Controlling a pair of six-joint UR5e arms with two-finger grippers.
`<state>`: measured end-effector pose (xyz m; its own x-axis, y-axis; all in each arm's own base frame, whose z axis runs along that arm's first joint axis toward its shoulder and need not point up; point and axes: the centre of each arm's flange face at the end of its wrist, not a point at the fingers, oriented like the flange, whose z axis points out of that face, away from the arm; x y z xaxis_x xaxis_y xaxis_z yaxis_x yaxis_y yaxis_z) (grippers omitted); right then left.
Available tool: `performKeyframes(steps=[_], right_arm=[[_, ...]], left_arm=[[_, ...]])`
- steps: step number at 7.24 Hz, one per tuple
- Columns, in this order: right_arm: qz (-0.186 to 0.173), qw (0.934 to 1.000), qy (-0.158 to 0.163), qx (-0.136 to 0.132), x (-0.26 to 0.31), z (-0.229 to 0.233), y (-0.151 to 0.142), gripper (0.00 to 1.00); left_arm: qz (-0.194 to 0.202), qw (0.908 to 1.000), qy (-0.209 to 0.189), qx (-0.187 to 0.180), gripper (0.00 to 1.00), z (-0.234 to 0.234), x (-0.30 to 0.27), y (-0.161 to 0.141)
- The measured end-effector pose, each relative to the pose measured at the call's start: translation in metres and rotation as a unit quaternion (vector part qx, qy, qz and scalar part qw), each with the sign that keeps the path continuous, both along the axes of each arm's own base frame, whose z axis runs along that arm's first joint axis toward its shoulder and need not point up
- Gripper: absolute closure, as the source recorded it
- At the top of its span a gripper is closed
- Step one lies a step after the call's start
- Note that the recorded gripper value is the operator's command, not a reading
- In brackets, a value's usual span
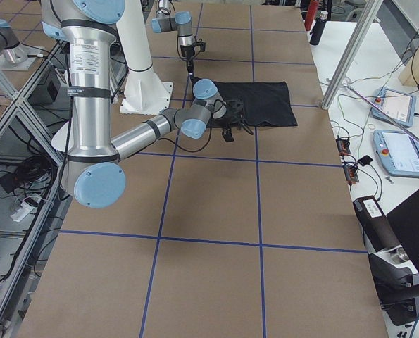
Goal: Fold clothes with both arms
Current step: 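Move the right gripper to the shirt's other near corner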
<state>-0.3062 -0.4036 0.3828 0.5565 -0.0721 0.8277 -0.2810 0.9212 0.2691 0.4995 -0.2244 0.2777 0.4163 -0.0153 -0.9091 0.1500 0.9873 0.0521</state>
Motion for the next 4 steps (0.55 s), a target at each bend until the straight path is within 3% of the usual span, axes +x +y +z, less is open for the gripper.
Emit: performKeyframes(steps=[2, 4], right_arm=[[0.076, 0.9933, -0.059, -0.065, -0.069, -0.032, 0.033, 0.07], [0.134, 0.9787, -0.082, -0.132, -0.131, -0.064, 0.068, 0.08]], left_arm=[[-0.001, 1.0000, 0.002, 0.000, 1.00, 0.002, -0.014, 0.002], [-0.001, 1.0000, 0.000, -0.001, 1.00, 0.003, -0.015, 0.003]])
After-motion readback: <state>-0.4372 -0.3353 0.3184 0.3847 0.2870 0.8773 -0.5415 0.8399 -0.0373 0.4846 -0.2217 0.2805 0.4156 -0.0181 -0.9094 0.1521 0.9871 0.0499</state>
